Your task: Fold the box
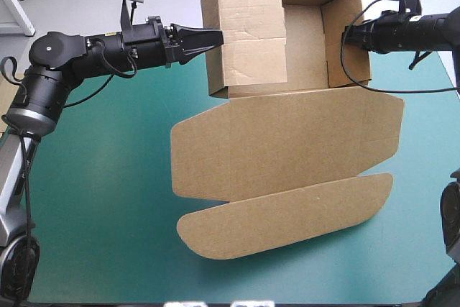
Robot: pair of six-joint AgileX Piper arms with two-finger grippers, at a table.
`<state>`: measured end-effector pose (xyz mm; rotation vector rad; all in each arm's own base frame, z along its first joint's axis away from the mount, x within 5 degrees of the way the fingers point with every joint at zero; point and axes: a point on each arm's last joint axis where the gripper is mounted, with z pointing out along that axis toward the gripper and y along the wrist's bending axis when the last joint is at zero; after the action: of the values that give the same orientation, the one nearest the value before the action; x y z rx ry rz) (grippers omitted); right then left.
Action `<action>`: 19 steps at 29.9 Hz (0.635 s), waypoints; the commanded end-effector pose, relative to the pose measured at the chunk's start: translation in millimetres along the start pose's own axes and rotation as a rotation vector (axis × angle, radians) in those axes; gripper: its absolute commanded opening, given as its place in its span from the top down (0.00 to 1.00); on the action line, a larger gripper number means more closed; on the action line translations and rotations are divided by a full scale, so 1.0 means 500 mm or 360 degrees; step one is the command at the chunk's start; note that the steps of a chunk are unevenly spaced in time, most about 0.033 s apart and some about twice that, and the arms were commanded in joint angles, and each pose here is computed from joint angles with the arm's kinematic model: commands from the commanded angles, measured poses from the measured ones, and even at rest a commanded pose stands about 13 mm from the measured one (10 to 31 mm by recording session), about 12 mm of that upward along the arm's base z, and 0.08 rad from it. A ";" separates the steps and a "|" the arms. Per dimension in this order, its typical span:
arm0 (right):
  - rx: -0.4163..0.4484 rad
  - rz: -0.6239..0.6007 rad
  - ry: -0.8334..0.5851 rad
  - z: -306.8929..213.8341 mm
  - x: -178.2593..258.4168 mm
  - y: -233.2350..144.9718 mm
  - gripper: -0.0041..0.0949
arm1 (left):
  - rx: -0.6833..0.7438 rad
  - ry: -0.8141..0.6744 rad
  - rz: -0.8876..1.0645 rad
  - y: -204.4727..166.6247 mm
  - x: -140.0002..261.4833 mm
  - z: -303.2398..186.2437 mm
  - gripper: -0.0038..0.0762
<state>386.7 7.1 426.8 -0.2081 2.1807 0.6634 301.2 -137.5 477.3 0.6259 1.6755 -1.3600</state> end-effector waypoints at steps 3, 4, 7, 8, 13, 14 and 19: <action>-0.0068 -0.0001 -0.0209 -0.052 -0.032 0.044 0.98 | 0.0136 -0.0095 0.0024 -0.059 -0.025 -0.014 0.80; -0.0067 -0.0001 -0.0212 -0.052 -0.032 0.044 0.98 | 0.0142 -0.0096 0.0021 -0.060 -0.025 -0.014 0.80; -0.0067 -0.0001 -0.0212 -0.052 -0.032 0.044 0.98 | 0.0162 -0.0094 0.0015 -0.062 -0.025 -0.014 0.80; -0.0067 -0.0001 -0.0212 -0.052 -0.032 0.044 0.98 | 0.0152 -0.0087 0.0033 -0.061 -0.024 -0.014 0.80; -0.0067 0.0001 -0.0212 -0.052 -0.032 0.044 0.98 | -0.0129 0.0018 0.0336 -0.074 -0.044 -0.036 0.80; -0.0063 0.0004 -0.0215 -0.052 -0.033 0.043 0.98 | -0.0201 0.0014 0.0424 -0.090 -0.056 -0.046 0.80; -0.0054 0.0003 -0.0227 -0.052 -0.034 0.042 0.98 | -0.0664 0.0020 0.0839 -0.157 -0.108 -0.105 0.80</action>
<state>387.5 6.3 427.0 -0.2026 2.1755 0.6508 280.8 -119.4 521.6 0.8125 1.6946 -0.8386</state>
